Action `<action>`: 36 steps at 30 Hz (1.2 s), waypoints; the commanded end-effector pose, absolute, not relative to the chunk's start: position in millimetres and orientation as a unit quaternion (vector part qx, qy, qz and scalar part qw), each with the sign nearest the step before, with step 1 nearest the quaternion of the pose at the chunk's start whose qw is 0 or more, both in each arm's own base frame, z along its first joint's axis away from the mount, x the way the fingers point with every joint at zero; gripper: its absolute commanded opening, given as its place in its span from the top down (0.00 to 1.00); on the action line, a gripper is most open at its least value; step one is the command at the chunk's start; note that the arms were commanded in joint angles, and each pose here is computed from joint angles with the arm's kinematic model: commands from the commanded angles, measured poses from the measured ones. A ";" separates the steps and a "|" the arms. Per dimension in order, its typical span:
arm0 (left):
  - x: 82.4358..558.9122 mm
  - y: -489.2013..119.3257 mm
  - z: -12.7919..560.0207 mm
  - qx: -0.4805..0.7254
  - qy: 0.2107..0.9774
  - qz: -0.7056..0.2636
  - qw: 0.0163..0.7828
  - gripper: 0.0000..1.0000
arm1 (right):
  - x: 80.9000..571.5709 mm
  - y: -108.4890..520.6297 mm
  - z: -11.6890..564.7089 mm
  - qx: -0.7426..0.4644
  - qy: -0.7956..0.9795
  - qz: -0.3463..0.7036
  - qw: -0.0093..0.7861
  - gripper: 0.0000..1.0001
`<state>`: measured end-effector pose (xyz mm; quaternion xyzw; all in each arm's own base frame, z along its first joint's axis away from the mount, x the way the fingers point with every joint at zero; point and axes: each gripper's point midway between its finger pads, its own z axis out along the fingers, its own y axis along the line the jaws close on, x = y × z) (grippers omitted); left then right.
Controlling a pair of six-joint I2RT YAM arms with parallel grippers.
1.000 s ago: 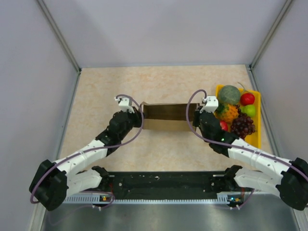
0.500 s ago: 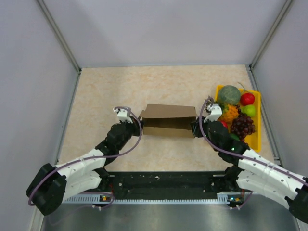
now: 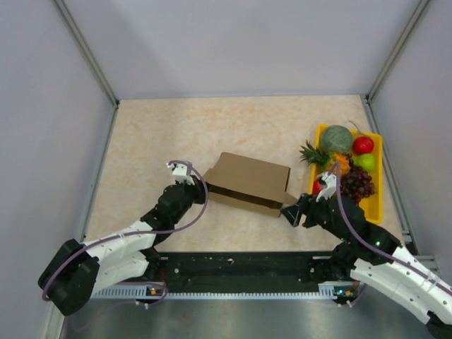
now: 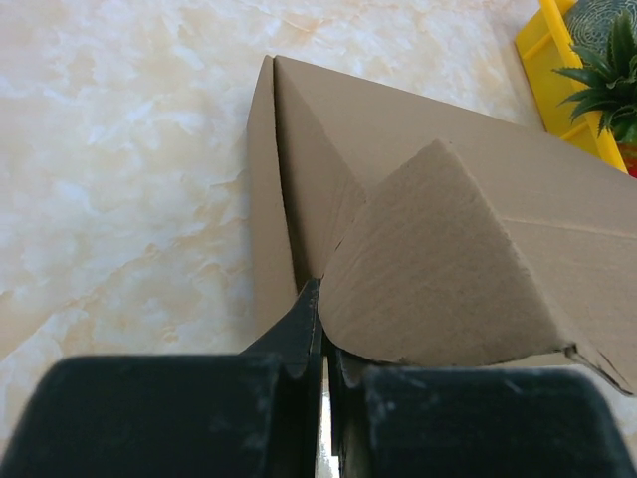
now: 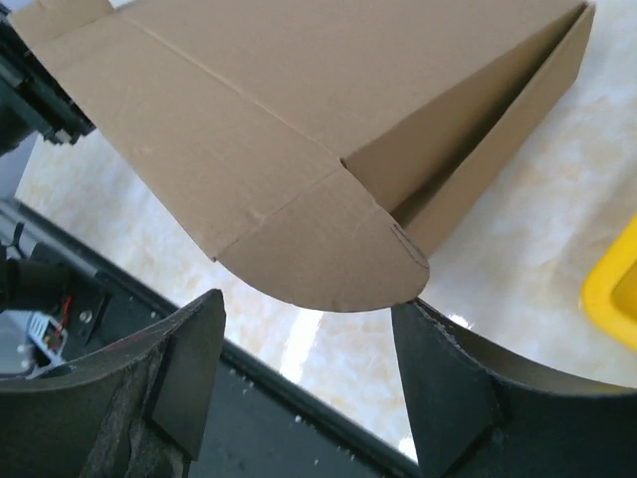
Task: Fold the paper box
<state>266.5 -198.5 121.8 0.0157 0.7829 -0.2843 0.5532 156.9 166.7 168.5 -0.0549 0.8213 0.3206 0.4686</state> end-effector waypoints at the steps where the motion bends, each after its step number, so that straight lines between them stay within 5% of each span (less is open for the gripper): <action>1: 256.1 -195.3 93.7 0.022 0.810 -0.270 0.521 1.00 | 133.1 167.3 212.9 -0.031 0.809 0.384 0.444 0.32; 14: 255.5 -199.0 87.9 0.009 0.815 -0.280 0.508 1.00 | 156.2 227.4 329.4 -0.080 0.760 0.456 0.456 0.46; 19: 253.3 -200.3 75.6 0.001 0.821 -0.283 0.495 1.00 | 196.4 280.7 291.9 -0.068 0.768 0.468 0.433 0.48; 24: 249.5 -196.9 70.4 -0.007 0.821 -0.286 0.494 1.00 | 232.9 322.0 252.1 -0.019 0.747 0.535 0.393 0.67; 28: 248.0 -193.5 71.7 -0.008 0.821 -0.282 0.496 1.00 | 247.5 338.7 226.7 -0.020 0.730 0.564 0.386 0.72; 30: 244.6 -190.8 69.6 -0.009 0.826 -0.277 0.490 0.94 | 246.5 343.7 205.7 -0.026 0.737 0.564 0.371 0.72; 34: 234.3 -187.5 64.4 -0.028 0.841 -0.281 0.461 0.60 | 243.8 342.8 179.6 -0.033 0.746 0.557 0.363 0.73; 36: 221.2 -189.1 62.4 -0.028 0.855 -0.291 0.428 0.52 | 242.7 342.2 170.8 -0.036 0.748 0.555 0.362 0.73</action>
